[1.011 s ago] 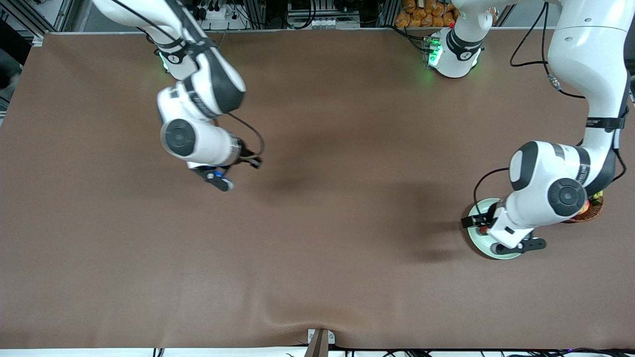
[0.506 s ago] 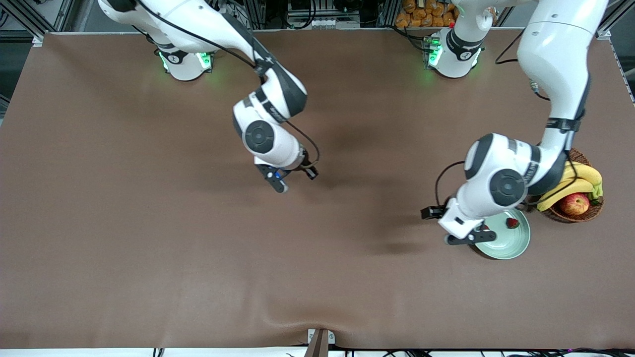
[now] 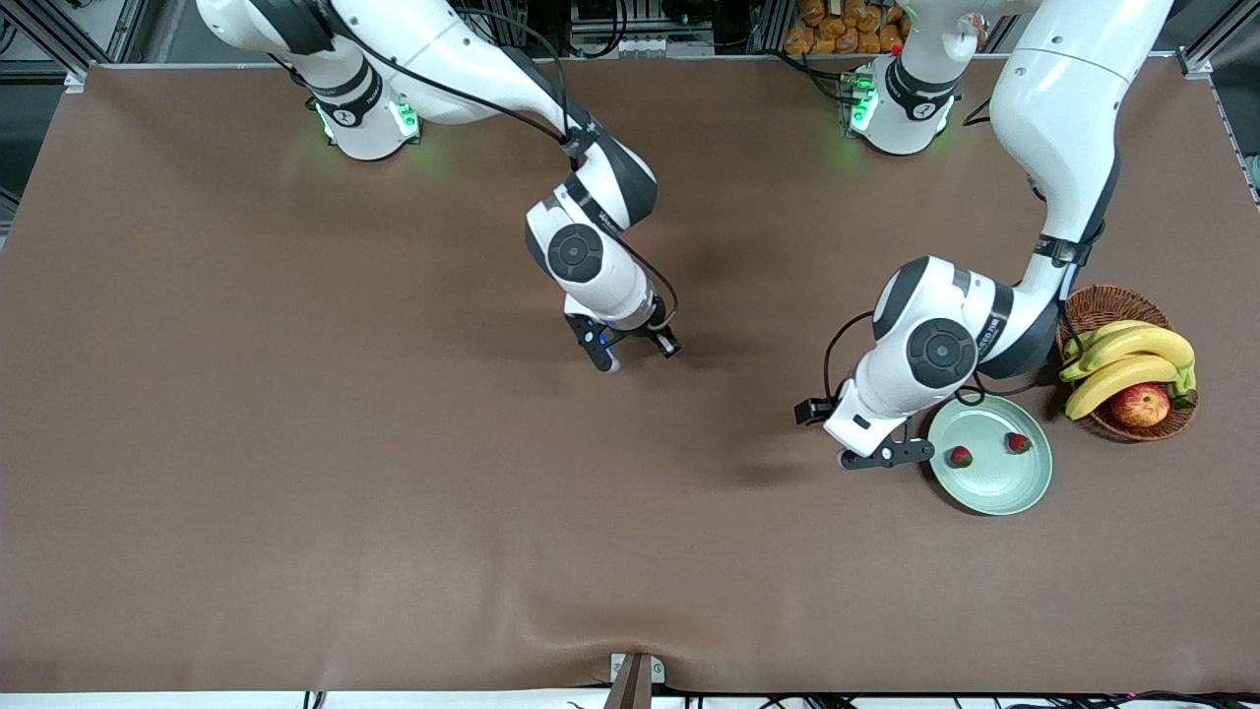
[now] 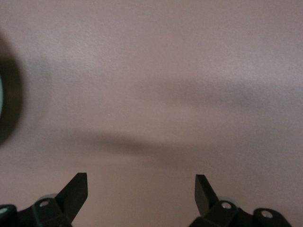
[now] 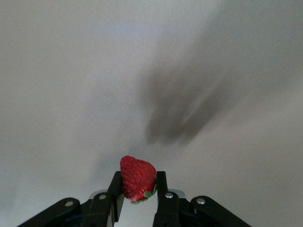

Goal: Collect all strawberries into plate
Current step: 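Set the third strawberry down with the right gripper while the left gripper returns, then grasp the third strawberry with the left gripper while the right gripper withdraws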

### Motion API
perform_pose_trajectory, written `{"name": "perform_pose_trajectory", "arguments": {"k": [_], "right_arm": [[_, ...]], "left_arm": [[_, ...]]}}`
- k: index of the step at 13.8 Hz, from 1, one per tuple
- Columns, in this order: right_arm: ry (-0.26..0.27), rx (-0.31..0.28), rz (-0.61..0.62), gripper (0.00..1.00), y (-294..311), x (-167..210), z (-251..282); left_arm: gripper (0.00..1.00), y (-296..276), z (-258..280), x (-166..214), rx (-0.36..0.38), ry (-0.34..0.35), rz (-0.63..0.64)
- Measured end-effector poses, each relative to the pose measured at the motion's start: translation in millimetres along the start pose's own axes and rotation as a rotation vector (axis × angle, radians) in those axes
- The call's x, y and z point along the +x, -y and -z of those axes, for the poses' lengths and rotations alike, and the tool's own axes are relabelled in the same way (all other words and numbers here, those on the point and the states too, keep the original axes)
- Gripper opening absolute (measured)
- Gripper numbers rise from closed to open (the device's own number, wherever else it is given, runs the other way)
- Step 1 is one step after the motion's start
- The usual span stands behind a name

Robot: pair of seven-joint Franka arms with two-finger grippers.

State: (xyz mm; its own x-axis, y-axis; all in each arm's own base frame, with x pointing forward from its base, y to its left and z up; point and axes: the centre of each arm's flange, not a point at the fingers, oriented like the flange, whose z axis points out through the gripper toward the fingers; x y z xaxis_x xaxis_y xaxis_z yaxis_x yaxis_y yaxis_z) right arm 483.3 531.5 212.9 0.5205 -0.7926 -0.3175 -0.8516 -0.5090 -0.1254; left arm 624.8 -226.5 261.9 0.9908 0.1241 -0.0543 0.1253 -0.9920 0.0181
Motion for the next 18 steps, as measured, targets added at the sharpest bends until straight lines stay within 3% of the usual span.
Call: {"name": "perform_pose_trajectory", "arguments": {"k": [3,4,6,10,12,18], "right_arm": [[0.026,0.002,-0.021,0.31,-1.6,-17.2,-15.8],[0.029,0.004,-0.026,0.38,-1.1,-21.6,-20.3],[0.031,0.018,-0.027,0.41,0.7,-26.4,-29.2],[0.024,0.032,-0.03,0.78,10.5,-20.5,-24.3],[0.016,0.002,-0.037,0.98,20.3,-8.8,-10.9],[-0.011,-0.096,-0.012,1.0,56.0,60.0,74.6]], "left_arm": [[1.0,-7.2,-1.2,-4.3,0.001,0.001,0.029],[1.0,-7.8,-1.2,-4.6,0.0,0.001,0.034],[1.0,-7.8,-1.0,-4.4,-0.001,-0.001,0.036],[1.0,-8.4,-3.0,-4.9,-0.001,0.001,0.035],[1.0,-16.1,-6.6,-9.6,0.0,0.007,0.027],[1.0,-73.9,-21.1,-40.3,0.0,0.02,0.029]]}}
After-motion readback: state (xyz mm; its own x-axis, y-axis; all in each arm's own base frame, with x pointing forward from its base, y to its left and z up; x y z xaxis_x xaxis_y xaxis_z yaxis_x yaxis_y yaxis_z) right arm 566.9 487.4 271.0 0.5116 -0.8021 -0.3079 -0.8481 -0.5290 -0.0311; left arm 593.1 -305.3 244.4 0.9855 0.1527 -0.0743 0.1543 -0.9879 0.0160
